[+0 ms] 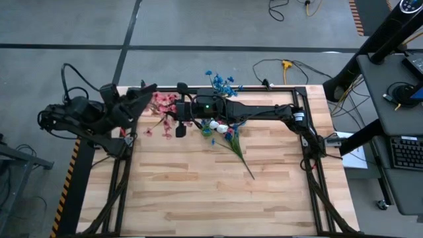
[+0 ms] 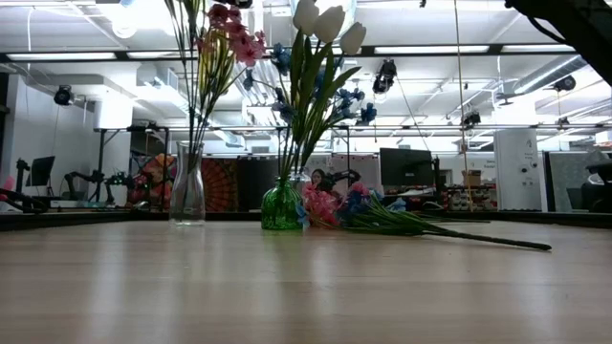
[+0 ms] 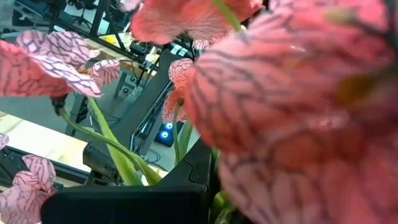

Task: Sort flowers into vase by color
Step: Put the bottom pink flowers into the left transparent vase

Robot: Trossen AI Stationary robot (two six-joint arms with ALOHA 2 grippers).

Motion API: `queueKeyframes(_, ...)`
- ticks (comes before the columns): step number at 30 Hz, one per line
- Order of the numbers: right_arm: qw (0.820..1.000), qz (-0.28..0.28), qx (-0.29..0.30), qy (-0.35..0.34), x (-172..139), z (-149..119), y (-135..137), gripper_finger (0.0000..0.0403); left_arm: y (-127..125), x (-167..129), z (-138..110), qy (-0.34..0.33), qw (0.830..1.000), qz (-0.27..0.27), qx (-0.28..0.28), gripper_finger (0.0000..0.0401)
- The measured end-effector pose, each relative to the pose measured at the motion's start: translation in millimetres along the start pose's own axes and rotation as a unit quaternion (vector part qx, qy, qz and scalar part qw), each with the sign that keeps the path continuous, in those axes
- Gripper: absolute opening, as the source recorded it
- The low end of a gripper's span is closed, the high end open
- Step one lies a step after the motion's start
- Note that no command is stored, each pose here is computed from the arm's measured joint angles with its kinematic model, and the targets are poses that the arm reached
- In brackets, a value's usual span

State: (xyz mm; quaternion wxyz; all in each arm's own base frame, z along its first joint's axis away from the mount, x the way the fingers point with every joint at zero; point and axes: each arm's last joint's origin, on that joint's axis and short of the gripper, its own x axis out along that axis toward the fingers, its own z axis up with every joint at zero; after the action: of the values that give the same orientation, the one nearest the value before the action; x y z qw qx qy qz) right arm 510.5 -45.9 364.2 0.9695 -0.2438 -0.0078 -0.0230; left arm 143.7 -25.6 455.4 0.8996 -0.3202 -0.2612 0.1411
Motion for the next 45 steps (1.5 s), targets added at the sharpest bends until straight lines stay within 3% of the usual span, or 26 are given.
queueKeyframes(16,1.000,-0.007,0.002,0.003,0,-3,-6,0.0013,0,-4,7,-0.011,1.000,-0.008,-0.018,0.0400)
queueKeyframes(19,1.000,-0.007,0.001,0.004,0,-3,-6,0.0013,-1,-2,4,-0.003,1.000,-0.016,-0.002,0.0400)
queueKeyframes(24,1.000,-0.007,0.000,0.003,0,-3,-6,0.0013,-3,-2,4,0.007,0.996,-0.047,0.072,0.0400)
queueKeyframes(35,1.000,-0.005,-0.003,0.007,0,-4,-5,0.0013,1,-4,1,0.026,0.996,-0.028,0.077,0.0400)
queueKeyframes(45,1.000,-0.005,-0.004,0.006,0,-4,-6,0.0013,-1,-4,0,0.038,0.995,-0.060,0.076,0.0400)
